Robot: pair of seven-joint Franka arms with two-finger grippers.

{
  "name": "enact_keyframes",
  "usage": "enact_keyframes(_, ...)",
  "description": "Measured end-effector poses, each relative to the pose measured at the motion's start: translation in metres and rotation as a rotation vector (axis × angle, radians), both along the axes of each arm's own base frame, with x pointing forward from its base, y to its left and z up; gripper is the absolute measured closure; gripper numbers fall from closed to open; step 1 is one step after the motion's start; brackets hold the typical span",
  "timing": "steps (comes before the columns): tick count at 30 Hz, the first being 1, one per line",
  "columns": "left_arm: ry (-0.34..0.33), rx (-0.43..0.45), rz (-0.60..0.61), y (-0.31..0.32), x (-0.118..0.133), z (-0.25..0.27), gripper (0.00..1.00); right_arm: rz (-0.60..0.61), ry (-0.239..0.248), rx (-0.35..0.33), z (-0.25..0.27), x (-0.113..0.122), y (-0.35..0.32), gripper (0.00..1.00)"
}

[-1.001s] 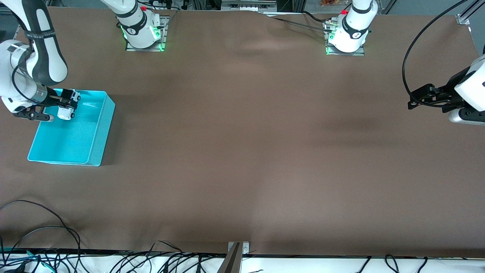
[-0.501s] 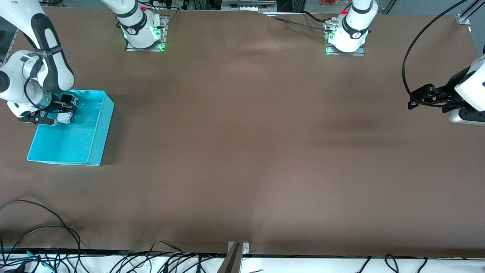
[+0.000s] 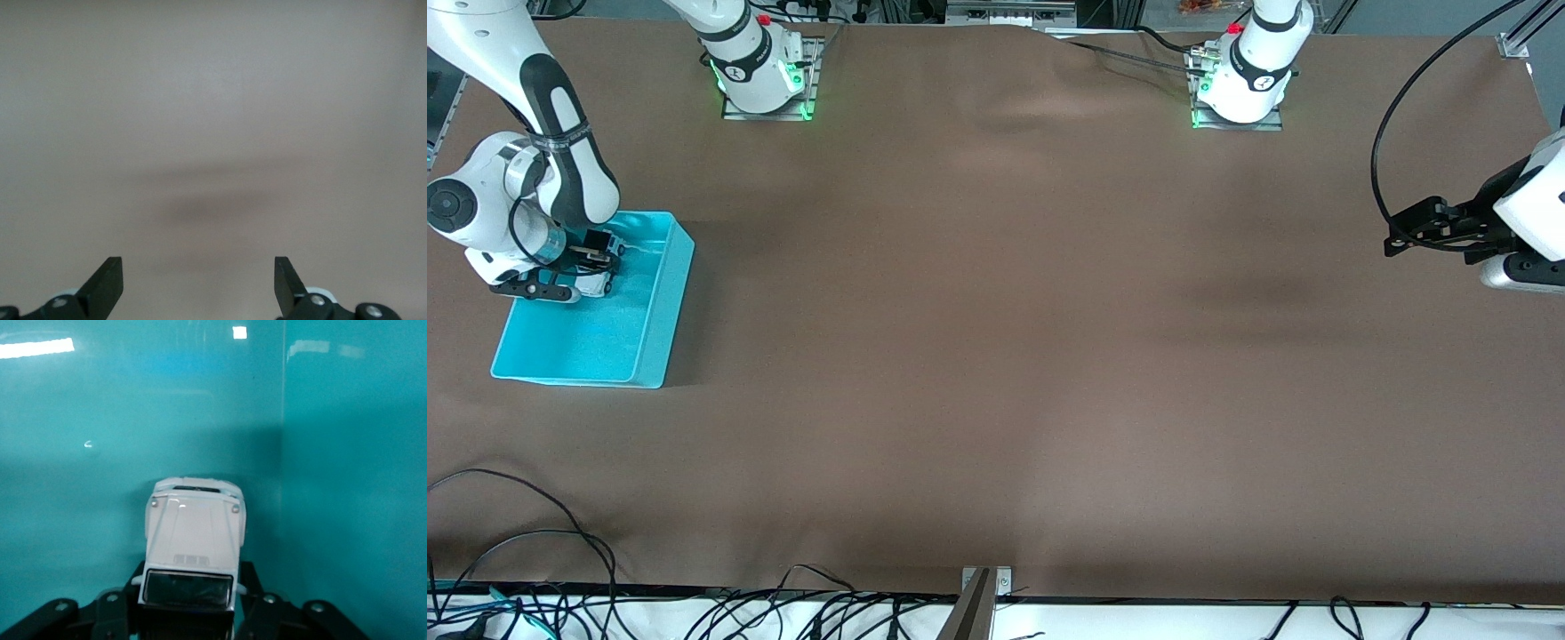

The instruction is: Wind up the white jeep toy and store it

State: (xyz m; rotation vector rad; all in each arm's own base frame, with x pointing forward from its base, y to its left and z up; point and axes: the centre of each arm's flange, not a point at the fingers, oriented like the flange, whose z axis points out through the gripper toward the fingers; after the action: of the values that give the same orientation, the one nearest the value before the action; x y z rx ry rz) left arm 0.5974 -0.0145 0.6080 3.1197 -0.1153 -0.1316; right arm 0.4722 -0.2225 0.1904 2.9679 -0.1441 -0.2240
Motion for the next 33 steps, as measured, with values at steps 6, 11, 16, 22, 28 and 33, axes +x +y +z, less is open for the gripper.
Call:
enact_keyframes(6, 0.000, 0.000, 0.000, 0.000, 0.000, 0.000, 0.00, -0.034, 0.011, 0.018, 0.001, 0.000, 0.005, 0.16)
enact_keyframes(11, 0.000, 0.000, 0.000, 0.000, 0.000, 0.000, 0.00, -0.055, 0.030, 0.037, 0.010, -0.001, 0.008, 0.00)
enact_keyframes(16, 0.000, 0.000, 0.000, 0.000, 0.000, 0.000, 0.00, -0.063, 0.030, 0.058, 0.027, 0.000, 0.010, 0.00)
enact_keyframes(22, 0.000, 0.000, 0.000, 0.000, 0.000, 0.000, 0.00, -0.068, 0.015, 0.083, 0.053, 0.003, 0.012, 0.00)
enact_keyframes(28, 0.000, 0.000, 0.000, 0.000, 0.000, 0.000, 0.00, -0.074, -0.002, 0.116, 0.087, 0.004, 0.015, 0.00)
enact_keyframes(33, 0.000, 0.000, 0.000, 0.000, 0.000, 0.000, 0.00, -0.078, -0.026, 0.145, 0.120, 0.003, 0.016, 0.00)
